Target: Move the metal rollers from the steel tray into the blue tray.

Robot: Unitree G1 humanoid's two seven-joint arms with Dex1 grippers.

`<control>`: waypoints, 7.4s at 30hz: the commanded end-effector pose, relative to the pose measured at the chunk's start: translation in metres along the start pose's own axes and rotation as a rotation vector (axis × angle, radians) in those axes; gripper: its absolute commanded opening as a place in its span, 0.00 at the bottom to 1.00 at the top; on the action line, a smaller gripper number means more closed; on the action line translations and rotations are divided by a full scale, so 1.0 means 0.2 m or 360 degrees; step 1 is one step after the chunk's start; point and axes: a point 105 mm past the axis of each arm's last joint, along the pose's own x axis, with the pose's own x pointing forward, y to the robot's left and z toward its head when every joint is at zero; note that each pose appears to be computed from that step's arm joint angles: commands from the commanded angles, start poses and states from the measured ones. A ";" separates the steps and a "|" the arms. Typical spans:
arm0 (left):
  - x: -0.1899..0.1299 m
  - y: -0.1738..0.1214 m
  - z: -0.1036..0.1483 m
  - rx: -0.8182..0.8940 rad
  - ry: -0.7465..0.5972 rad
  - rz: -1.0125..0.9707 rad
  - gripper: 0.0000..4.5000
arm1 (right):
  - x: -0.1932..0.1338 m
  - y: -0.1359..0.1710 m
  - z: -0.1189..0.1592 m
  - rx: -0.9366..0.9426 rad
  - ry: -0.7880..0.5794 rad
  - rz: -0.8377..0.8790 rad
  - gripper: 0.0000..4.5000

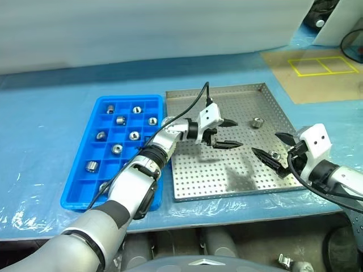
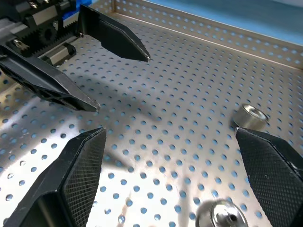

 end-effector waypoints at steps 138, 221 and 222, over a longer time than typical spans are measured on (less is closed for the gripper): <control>-1.14 -0.23 0.29 0.0159 0.0410 0.0821 0.82 | 0.91 0.66 0.44 -0.0153 -0.0514 0.1182 0.77; -1.14 -0.51 0.27 -0.0099 0.0352 0.0552 0.82 | 0.52 0.89 0.29 -0.0365 -0.0183 0.2052 0.38; -1.15 -0.54 0.26 -0.0111 0.0369 0.0581 0.82 | 0.51 0.91 0.27 -0.0379 -0.0170 0.2108 0.38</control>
